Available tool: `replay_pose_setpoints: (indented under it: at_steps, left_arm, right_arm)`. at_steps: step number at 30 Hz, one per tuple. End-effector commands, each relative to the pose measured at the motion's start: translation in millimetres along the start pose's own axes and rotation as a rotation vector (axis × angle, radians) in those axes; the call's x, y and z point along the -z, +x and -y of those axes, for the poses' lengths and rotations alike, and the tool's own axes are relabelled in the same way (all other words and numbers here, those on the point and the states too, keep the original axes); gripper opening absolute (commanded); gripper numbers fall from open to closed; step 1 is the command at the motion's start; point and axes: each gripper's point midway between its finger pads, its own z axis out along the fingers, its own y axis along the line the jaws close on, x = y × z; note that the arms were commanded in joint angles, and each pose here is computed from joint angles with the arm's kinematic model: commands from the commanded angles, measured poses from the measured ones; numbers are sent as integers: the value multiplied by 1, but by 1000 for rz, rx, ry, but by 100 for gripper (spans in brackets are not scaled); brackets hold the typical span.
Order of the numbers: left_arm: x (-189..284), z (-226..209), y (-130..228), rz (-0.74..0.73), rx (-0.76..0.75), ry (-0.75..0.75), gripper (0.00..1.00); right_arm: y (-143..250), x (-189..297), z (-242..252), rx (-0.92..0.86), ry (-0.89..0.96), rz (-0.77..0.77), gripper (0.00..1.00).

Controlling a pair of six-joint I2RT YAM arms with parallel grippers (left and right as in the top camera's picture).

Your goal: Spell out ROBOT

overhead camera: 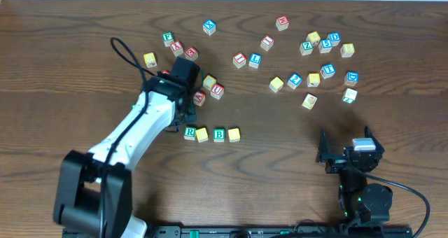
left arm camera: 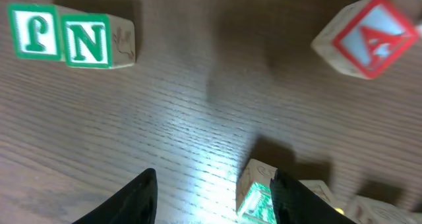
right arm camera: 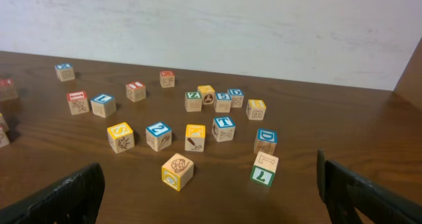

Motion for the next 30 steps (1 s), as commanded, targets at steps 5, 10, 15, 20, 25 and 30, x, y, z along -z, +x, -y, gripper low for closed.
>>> replay_pose_setpoints:
  at_steps: [5, 10, 15, 20, 25, 30]
  left_arm:
    - [-10, -6, 7, -35, 7, -39, 54]
    - [-12, -11, 15, -58, 1, -55, 54]
    - [-19, -19, 27, -89, -7, -83, 53]
    - [-23, -22, 36, -116, -49, -91, 49]
    - [-25, -24, 38, -121, -51, -94, 20]
    - [-25, -24, 38, -121, -55, -94, 20]
  right_arm:
    - [1, 0, 3, -9, 15, -2, 99]
    - [1, 0, 3, -9, 15, -2, 99]
    - [1, 0, 3, -9, 15, -2, 99]
    - [1, 0, 3, -9, 15, -2, 99]
    - [1, 0, 3, -10, 15, -2, 99]
    - [1, 0, 3, -9, 15, -2, 99]
